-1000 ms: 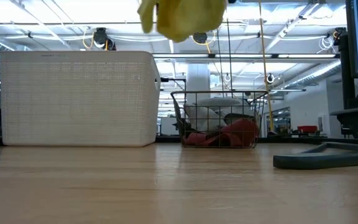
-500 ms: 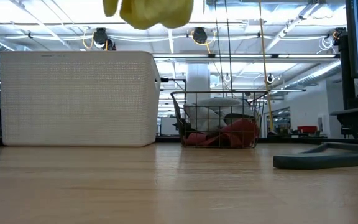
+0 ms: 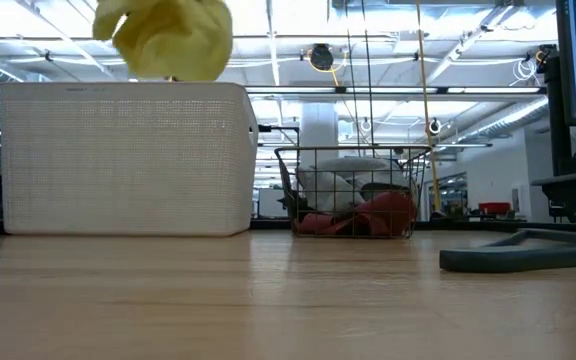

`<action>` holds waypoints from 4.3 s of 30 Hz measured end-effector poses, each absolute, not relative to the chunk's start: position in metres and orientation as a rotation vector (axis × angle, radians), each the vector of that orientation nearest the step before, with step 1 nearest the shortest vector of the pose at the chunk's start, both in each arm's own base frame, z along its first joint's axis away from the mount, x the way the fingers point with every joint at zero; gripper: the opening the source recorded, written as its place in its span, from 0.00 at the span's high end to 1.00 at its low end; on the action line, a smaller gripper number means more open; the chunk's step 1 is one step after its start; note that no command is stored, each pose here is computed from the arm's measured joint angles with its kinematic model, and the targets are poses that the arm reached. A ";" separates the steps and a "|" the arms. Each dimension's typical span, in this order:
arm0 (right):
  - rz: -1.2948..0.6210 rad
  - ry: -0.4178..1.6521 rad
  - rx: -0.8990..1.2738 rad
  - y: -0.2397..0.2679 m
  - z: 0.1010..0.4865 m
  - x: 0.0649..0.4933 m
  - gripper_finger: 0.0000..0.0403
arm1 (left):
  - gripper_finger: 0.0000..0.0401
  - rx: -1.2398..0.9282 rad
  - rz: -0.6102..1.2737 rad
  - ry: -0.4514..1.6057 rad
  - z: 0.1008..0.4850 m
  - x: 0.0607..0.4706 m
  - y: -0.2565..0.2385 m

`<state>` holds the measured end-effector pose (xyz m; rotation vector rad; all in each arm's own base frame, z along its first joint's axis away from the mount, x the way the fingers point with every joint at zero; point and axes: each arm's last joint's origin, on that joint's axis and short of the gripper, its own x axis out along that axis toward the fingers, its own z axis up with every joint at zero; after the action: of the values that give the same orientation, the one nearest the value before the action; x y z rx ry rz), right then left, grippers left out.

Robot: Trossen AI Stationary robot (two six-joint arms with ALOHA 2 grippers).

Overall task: Pick & Place Cloths
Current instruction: Put the yellow t-shirt into the white bin, then return to Home Position

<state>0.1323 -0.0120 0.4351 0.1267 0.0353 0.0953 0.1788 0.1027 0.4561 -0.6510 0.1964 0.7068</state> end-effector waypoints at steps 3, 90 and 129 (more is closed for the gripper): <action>0.096 0.019 0.121 -0.010 0.437 0.121 0.58 | 0.85 -0.614 0.828 0.274 0.448 0.175 0.104; 0.093 0.065 0.097 -0.003 0.429 0.071 0.99 | 0.15 -0.321 0.390 0.356 0.461 0.168 0.052; 0.088 0.165 0.056 0.001 0.367 0.042 0.99 | 0.15 -0.065 -0.159 0.117 0.323 0.141 -0.030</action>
<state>0.0420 0.0007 0.3673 0.0559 0.1652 0.0884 0.1413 -0.0296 0.3227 -0.0645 0.1166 -0.1595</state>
